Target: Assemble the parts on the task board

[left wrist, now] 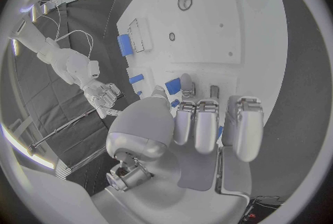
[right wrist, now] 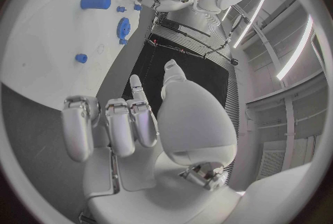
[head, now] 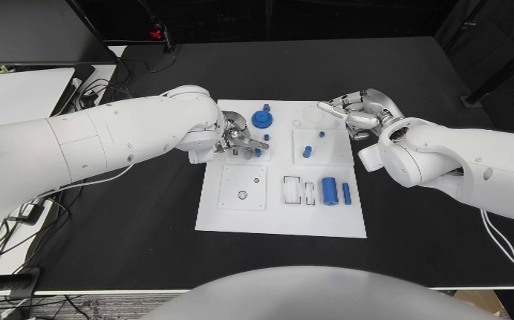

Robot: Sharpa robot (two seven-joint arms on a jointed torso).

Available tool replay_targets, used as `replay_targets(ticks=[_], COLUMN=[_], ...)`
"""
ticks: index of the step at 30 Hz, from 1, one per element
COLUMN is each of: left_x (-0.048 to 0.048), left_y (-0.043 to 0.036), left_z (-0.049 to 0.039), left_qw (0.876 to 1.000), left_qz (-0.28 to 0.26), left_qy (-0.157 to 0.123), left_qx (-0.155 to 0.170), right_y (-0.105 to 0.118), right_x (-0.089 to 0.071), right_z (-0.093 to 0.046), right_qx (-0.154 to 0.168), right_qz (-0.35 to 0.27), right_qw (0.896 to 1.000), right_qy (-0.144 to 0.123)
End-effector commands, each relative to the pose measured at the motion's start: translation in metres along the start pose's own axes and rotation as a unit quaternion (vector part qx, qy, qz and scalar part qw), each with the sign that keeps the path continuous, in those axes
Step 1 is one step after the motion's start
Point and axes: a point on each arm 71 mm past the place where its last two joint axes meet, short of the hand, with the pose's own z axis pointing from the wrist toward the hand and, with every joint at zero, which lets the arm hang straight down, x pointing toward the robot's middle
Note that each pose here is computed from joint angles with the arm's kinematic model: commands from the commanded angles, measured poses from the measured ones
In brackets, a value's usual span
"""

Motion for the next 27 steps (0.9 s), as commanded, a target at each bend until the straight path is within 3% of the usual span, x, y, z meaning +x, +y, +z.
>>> replay_targets(ticks=[1,27], left_x=[0.0009,0.0004], left_y=[-0.0036,-0.0065], left_z=[0.0004,0.003], left_qw=[1.0,1.0], left_qz=[0.003,-0.001], left_qy=[0.009,0.008], left_qx=[0.009,0.016], right_y=[0.0011,-0.0014], right_x=[0.0006,0.0011], right_z=[-0.0003,0.0003], right_qx=[-0.003,0.003], right_qz=[-0.003,-0.004], right_qw=[1.0,1.0], right_qy=[0.002,0.002])
